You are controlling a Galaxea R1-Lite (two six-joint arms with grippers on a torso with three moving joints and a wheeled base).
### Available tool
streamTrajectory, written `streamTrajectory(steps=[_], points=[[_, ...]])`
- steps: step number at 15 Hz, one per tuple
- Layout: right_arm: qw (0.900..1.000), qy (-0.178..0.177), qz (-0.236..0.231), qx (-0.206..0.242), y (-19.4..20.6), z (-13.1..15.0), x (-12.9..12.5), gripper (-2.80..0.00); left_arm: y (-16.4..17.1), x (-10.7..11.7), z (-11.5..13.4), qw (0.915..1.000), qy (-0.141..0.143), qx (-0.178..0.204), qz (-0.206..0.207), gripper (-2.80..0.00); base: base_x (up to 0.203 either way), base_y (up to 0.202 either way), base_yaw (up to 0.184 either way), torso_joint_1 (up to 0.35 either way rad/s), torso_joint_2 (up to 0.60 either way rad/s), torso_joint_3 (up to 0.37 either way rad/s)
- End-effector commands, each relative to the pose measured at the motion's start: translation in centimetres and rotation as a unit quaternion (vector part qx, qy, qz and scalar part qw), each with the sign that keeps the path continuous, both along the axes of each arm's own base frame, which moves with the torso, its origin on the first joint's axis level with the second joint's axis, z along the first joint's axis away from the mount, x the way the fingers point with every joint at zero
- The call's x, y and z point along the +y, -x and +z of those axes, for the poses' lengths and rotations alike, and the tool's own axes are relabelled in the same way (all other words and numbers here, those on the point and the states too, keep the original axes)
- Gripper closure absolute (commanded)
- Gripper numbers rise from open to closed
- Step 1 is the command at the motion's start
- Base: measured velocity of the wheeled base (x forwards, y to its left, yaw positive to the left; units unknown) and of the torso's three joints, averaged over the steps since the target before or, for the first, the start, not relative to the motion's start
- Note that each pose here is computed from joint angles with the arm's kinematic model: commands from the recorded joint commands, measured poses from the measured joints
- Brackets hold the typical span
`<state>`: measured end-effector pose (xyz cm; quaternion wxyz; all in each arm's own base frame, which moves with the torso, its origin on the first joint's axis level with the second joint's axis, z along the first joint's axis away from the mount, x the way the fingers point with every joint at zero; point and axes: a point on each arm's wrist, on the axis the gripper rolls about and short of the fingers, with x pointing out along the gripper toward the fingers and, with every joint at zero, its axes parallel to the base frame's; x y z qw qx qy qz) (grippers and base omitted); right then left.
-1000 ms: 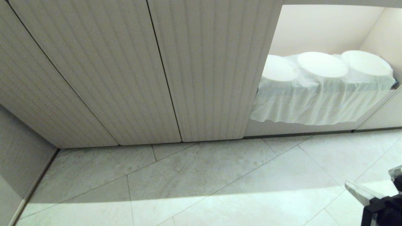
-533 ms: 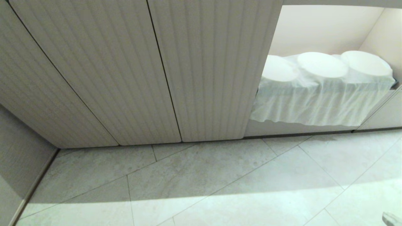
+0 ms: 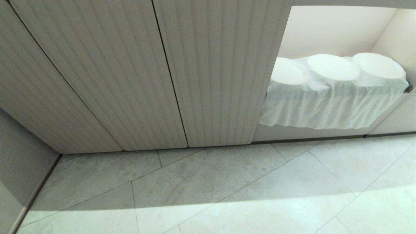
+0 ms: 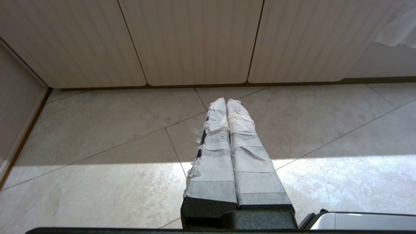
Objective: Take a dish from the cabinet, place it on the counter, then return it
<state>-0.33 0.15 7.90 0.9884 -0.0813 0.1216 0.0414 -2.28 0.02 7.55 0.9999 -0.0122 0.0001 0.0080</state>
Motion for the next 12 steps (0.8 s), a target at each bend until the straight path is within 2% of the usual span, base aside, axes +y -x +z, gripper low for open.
streamTrajectory(steps=[1,3,12], points=[[0.998,-0.004,0.008,-0.068,1.09,-0.14,-0.01,0.0,0.0,0.0,0.0,1.0,0.0,0.0,0.0,0.0,0.0,0.0,0.0,0.0,0.0,0.0],[0.993,-0.005,0.007,-0.119,1.88,-0.34,-0.01,0.0,0.0,0.0,0.0,1.0,0.0,0.0,0.0,0.0,0.0,0.0,0.0,0.0,0.0,0.0],[0.992,-0.008,0.004,-0.124,1.95,-0.37,0.01,0.0,0.0,0.0,0.0,1.0,0.0,0.0,0.0,0.0,0.0,0.0,0.0,0.0,0.0,0.0]])
